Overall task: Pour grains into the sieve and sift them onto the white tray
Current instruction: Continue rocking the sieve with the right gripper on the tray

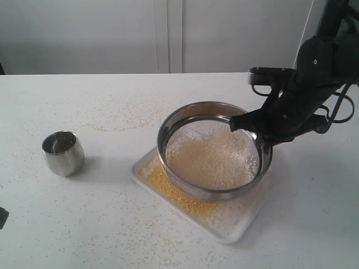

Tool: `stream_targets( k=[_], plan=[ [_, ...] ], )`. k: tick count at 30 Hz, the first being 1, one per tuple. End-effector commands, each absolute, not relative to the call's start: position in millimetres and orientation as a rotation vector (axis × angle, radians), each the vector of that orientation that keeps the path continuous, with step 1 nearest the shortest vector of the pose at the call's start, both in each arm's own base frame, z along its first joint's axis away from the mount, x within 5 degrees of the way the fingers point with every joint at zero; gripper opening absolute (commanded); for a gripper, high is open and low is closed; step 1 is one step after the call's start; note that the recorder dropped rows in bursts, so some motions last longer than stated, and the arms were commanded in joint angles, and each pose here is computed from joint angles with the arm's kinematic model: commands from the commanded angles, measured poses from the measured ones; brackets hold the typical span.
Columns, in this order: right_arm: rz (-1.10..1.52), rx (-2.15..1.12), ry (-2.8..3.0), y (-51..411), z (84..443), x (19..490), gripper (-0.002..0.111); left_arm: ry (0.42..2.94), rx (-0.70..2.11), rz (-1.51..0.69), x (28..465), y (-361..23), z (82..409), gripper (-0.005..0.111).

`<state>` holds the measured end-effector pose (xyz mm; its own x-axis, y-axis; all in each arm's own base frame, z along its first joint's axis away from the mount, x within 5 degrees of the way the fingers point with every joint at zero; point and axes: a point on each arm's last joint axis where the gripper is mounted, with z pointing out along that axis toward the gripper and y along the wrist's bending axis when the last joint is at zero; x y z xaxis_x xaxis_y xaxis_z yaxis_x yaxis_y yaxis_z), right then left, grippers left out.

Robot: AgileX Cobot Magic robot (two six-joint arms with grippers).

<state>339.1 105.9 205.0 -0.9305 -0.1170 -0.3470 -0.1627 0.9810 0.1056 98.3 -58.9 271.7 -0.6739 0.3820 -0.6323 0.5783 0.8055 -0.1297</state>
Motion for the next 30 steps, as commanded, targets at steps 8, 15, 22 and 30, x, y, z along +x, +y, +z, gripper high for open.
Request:
stream_targets(
  k=[8,15,22,30],
  plan=[
    [0.191,-0.219,2.746,109.5,206.7,343.4,0.000,2.380,0.711,-0.444,96.4,-59.7,273.9,0.000],
    [0.261,-0.333,2.846,116.5,199.9,336.2,0.000,2.380,0.711,-0.444,96.4,-59.7,273.9,0.000],
    [0.343,-0.171,2.889,113.2,200.9,339.9,0.000,2.380,0.711,-0.444,96.4,-59.7,273.9,0.000],
    [0.274,-0.003,2.825,103.8,203.6,352.8,0.000,2.380,0.711,-0.445,96.4,-59.7,273.9,0.000]
  ],
)
